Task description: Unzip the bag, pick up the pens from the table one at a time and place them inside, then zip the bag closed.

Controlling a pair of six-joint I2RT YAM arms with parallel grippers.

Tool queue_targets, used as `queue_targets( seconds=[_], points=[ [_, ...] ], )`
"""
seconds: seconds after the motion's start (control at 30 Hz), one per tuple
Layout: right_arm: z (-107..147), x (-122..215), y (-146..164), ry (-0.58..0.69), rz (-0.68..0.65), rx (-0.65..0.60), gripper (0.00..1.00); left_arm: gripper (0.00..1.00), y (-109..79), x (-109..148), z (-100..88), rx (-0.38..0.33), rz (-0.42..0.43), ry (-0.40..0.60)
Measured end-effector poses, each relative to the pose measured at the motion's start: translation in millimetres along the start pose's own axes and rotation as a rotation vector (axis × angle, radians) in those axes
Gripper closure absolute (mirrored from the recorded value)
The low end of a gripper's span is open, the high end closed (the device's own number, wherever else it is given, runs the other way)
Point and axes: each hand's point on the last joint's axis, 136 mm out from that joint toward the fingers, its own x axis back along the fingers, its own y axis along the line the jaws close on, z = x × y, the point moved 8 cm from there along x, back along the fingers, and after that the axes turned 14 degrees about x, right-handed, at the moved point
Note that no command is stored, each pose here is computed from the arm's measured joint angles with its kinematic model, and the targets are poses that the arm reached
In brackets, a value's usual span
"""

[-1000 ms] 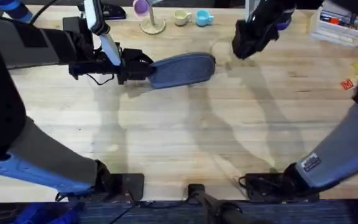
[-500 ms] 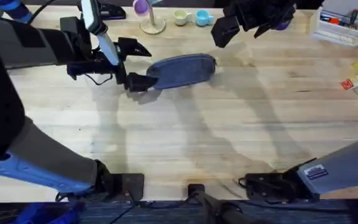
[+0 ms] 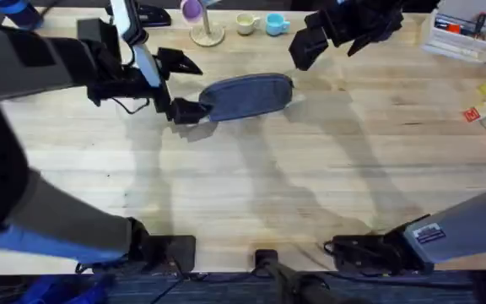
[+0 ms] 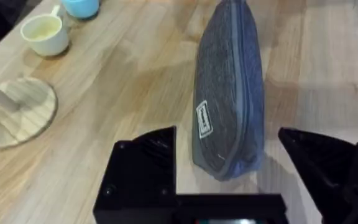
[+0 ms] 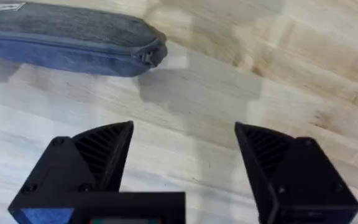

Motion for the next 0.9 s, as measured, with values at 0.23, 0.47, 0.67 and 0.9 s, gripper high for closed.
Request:
queue_targets(
  seconds=[0.23, 0.47, 0.67, 0.9],
  points=[
    [2, 2, 0, 0.008, -0.002, 0.018, 0.005, 0.007, -20.2, 40, -55.0, -0.03, -0.218, 0.025],
    [6, 28, -1, -0.074, 0.019, 0.019, 0.005, 0.008, -68.0, 79, -88.4, 0.168, -0.4, 0.055],
    [11, 51, -1, -0.142, 0.036, 0.013, 0.005, 0.008, -115.4, 97, -109.7, 0.234, -0.455, 0.139],
    [27, 33, 5, -0.162, 0.039, -0.004, 0.006, 0.008, -135.6, 104, -122.4, 0.351, -0.497, 0.18]
  ],
)
